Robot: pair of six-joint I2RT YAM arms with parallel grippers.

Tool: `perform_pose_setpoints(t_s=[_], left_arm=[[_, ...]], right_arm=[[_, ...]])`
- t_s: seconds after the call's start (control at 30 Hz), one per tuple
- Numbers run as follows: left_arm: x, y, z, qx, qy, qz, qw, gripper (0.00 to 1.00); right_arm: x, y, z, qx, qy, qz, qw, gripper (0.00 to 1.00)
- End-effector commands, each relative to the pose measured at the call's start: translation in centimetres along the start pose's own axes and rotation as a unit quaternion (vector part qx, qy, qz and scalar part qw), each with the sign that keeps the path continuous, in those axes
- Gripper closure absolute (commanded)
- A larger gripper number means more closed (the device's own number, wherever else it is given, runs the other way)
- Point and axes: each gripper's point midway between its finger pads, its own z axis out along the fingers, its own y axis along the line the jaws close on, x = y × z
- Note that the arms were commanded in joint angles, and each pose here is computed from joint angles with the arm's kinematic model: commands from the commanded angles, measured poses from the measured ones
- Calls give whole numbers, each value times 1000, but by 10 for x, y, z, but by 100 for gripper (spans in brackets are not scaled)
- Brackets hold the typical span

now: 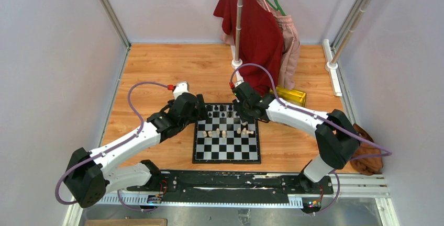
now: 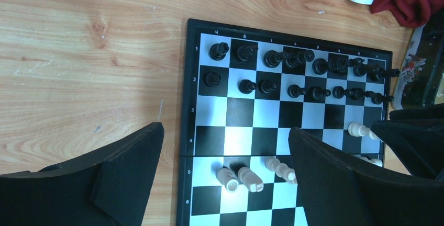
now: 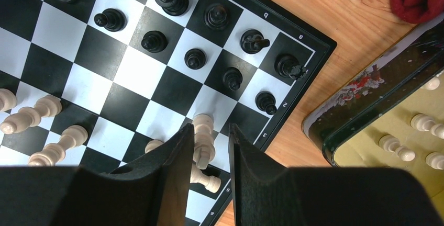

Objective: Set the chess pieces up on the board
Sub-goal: Pick up the chess piece from the chessboard.

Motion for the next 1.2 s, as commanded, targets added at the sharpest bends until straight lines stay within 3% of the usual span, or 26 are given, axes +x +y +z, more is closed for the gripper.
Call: perform_pose_setpoints(t_s=[0.0, 0.73, 0.83, 1.0, 1.17], left_arm=[[-6, 4, -2, -3, -14, -4, 1000, 4], [-5, 6, -7, 0, -14, -9, 1000, 4], [-5, 7, -7, 0, -15, -9, 1000, 4], [-4, 8, -7, -2, -15, -9, 1000, 4], [-5, 11, -7, -7, -18, -7, 1000, 5]], right_arm=[[5, 10, -2, -10, 13, 0, 1000, 65], [24, 11, -3, -4, 26, 2, 1000, 64], [25, 10, -3, -2, 28, 1, 1000, 70], [26, 7, -3, 8, 29, 0, 1000, 92], [18, 0, -9, 29, 17, -14, 999, 100]])
